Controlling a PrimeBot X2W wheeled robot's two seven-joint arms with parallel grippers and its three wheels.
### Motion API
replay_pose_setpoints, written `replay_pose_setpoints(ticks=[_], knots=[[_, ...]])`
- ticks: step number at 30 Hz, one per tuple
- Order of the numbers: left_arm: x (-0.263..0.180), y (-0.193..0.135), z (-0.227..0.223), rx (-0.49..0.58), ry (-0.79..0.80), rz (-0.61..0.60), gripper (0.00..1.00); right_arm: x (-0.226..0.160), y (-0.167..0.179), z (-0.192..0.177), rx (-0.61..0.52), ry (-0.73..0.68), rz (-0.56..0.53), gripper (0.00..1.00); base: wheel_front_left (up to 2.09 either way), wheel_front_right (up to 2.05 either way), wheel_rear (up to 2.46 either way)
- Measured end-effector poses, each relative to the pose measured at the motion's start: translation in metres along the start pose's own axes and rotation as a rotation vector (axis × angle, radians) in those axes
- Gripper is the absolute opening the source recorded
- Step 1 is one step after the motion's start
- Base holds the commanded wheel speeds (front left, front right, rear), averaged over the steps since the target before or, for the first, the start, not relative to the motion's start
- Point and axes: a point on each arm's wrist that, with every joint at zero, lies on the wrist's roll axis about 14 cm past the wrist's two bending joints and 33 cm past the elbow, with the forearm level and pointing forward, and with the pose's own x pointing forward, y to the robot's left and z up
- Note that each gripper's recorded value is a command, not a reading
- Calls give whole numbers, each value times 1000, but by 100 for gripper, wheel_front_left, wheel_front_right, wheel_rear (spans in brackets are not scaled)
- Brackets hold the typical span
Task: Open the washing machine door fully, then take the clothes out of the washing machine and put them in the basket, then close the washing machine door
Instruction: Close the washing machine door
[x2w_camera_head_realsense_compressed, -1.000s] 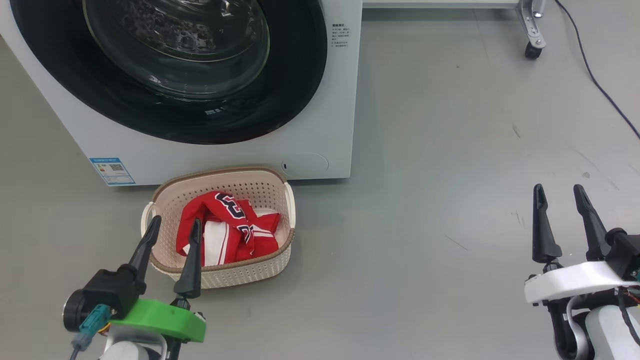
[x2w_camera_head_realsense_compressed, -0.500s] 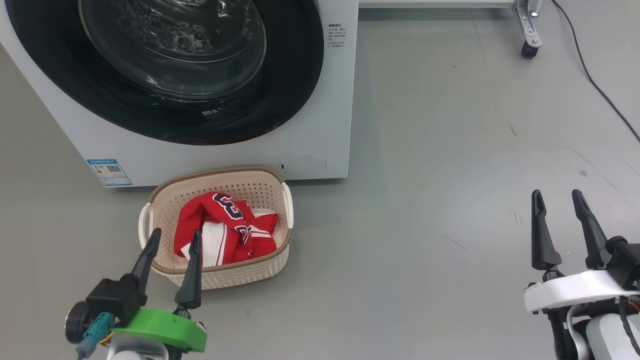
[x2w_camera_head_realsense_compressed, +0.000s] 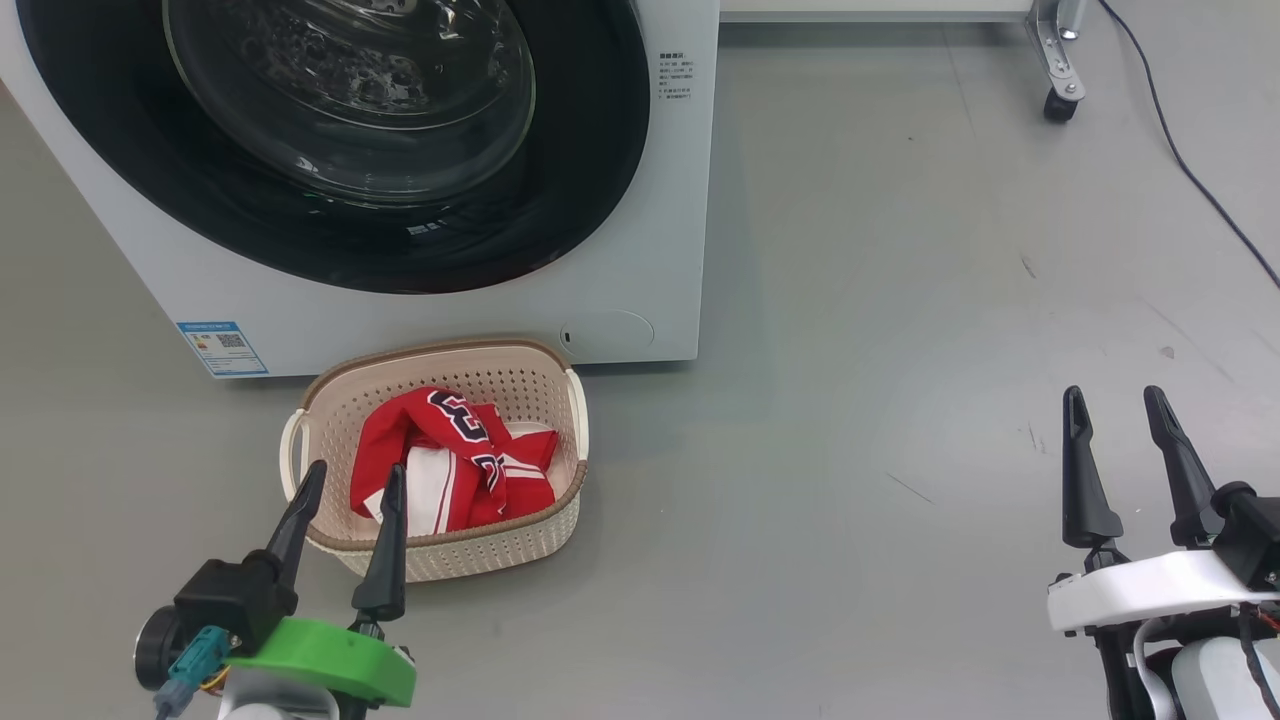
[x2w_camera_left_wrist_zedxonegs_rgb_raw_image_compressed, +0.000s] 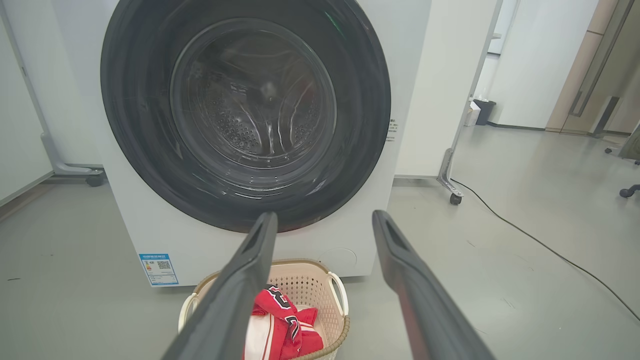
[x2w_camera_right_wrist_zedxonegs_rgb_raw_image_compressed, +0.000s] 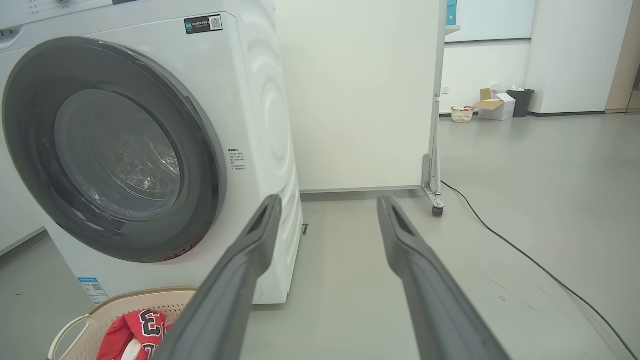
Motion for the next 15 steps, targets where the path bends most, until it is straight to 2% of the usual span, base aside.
replay_pose_setpoints(ticks=[15], knots=[[-5,-3,-2,-11,8,-3,100,-5,-2,4,-3,-13,-4,100,0,0,0]])
